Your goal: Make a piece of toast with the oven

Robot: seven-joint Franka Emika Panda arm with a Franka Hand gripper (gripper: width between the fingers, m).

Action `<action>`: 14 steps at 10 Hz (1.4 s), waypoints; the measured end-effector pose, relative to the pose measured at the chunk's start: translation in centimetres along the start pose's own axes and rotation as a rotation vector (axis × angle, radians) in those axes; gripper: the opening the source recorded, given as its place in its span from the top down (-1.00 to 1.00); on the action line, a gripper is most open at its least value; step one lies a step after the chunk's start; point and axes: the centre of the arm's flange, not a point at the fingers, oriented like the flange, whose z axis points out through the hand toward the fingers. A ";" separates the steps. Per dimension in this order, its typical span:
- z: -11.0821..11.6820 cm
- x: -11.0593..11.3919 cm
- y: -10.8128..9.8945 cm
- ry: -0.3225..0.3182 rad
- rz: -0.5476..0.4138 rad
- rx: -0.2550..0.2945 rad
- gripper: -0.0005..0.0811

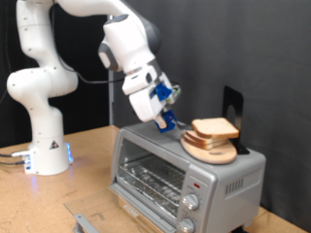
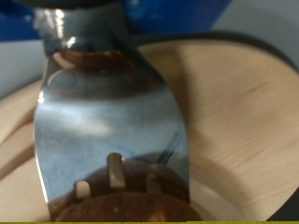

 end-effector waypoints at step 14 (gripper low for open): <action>-0.4 2.0 -0.3 0.002 -0.069 0.110 0.09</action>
